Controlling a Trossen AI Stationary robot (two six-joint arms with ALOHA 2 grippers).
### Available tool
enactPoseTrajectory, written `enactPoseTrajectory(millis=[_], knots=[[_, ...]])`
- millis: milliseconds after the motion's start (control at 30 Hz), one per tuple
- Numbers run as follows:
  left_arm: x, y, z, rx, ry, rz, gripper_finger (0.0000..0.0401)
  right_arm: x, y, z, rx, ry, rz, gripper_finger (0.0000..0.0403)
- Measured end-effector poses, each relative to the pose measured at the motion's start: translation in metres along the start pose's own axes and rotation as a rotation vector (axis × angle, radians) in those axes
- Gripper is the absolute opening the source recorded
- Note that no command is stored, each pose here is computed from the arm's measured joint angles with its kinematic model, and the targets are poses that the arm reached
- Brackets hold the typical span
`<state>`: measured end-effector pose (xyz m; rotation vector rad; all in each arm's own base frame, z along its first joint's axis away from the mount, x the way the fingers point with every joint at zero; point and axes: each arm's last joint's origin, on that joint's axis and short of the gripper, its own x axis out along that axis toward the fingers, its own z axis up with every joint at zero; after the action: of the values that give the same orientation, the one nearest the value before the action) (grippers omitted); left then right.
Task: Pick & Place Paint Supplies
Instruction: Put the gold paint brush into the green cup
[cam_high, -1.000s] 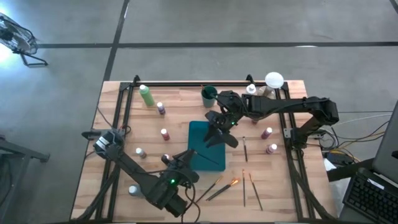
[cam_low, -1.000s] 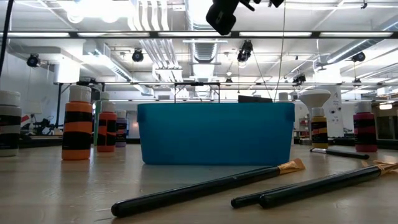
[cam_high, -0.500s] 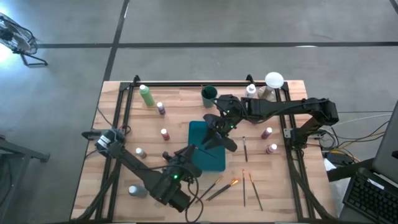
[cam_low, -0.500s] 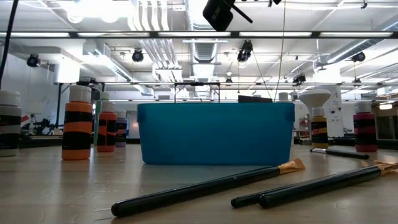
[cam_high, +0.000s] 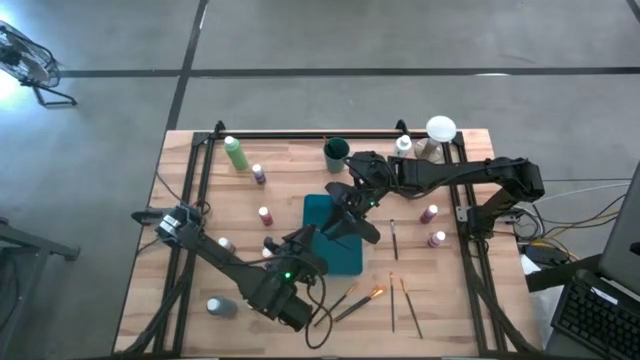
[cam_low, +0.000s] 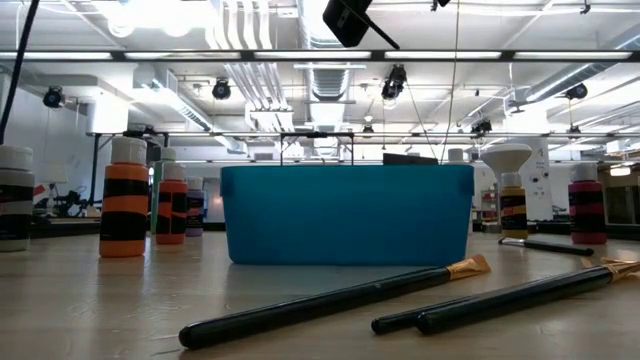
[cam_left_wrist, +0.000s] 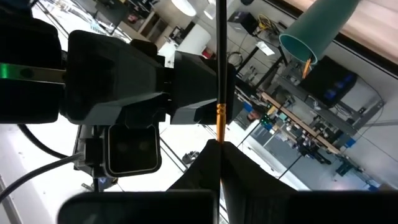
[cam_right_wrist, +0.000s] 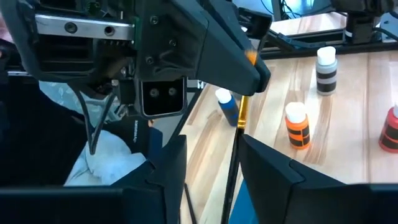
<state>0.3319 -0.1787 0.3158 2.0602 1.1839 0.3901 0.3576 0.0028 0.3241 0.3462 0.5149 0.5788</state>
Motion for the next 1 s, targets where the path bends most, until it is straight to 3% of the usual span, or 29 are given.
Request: enactPoseTrajectory(millis=[333,533,733,1000], knots=[[0.0043,0.0004,-0.0004,-0.004,0.008,-0.008,0.0001,0.0014,-0.0037,-0.005,0.01,0.009,-0.022,0.0112],[0.0047,0.0006,-0.0002,-0.005,0.005,-0.012,0.0001,0.0013,-0.0034,-0.0042,0.007,0.005,-0.021,0.013],[0.0047,0.0005,0.0,-0.012,0.0,-0.017,0.0,-0.0018,0.003,0.0044,0.014,-0.002,0.069,0.0152],[0.0038,0.0005,0.0002,-0.011,-0.003,-0.017,0.0,-0.0078,-0.001,0.0033,0.044,0.046,0.025,0.0149]])
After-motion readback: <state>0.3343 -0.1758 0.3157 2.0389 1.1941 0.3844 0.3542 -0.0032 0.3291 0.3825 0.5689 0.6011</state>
